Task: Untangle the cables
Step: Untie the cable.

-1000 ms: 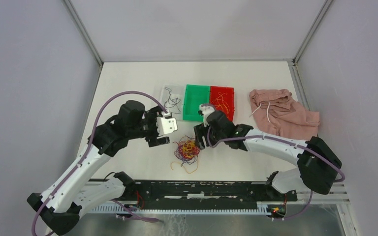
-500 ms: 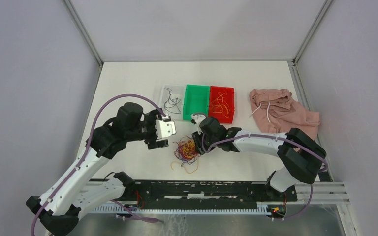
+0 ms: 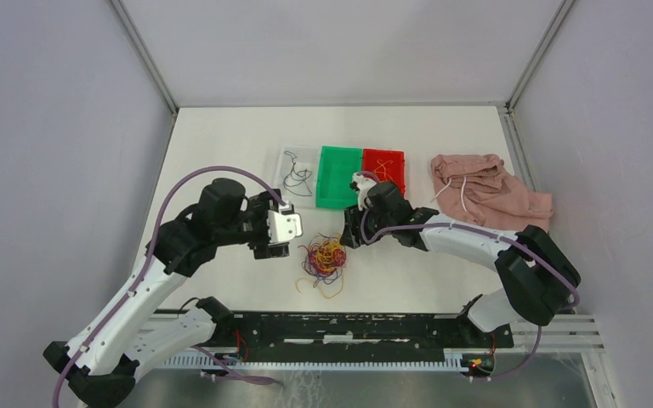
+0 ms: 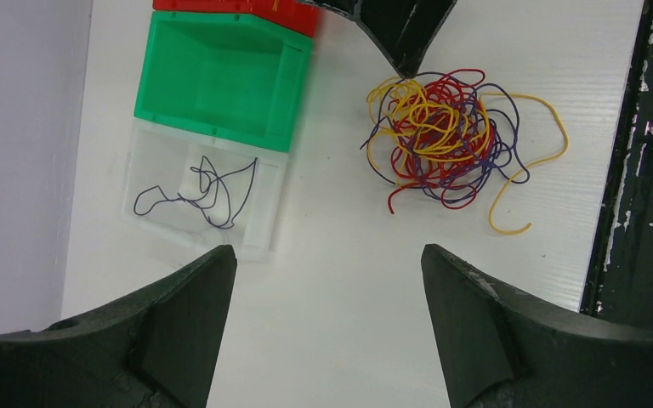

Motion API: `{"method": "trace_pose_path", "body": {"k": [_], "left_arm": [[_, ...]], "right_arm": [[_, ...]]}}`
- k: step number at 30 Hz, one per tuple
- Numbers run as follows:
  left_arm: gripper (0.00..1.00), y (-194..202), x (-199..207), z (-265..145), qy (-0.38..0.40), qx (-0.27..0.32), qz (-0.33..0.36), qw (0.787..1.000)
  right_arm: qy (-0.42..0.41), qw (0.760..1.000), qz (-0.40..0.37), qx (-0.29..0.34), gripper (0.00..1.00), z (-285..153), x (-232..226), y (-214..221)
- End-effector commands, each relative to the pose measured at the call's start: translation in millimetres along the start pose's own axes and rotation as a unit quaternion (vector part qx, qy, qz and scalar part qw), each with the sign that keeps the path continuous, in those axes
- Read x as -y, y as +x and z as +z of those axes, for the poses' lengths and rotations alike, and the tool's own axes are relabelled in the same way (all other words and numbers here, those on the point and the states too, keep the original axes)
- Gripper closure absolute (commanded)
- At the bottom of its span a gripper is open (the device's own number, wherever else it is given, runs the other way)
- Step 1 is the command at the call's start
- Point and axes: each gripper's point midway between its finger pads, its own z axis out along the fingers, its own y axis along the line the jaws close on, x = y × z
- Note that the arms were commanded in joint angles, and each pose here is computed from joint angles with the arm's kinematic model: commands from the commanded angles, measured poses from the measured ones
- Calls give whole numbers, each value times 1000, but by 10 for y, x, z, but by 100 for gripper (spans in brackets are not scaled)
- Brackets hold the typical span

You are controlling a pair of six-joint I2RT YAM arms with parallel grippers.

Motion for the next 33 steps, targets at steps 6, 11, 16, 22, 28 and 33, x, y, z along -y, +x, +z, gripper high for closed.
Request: {"method": "trace_pose_path", "body": {"k": [6,11,16,22,28,33], "left_arm": [[13,-137,-38,-51,2,23,22,999],[13,-164,-81,-83,-7,24,27,999],[13,-181,-119,-94,-12,23,33,999],[13,-199,-130,-99,-12,24,33,999],[13,-198,-131,-115,-13,23,36,999],[13,-199,-118,-105,-9,25,39,999]], "right_arm": [[-21,1000,21,11,54,63,30,-82],[-27,1000,15,-4,63,183,36,24],[-28,1000,3,-12,57,250,-28,113],[-15,1000,20,-15,63,370,43,168],[-12,1000,13,14,93,249,2,15],[-14,998,-6,55,100,-121,-127,-234]]}}
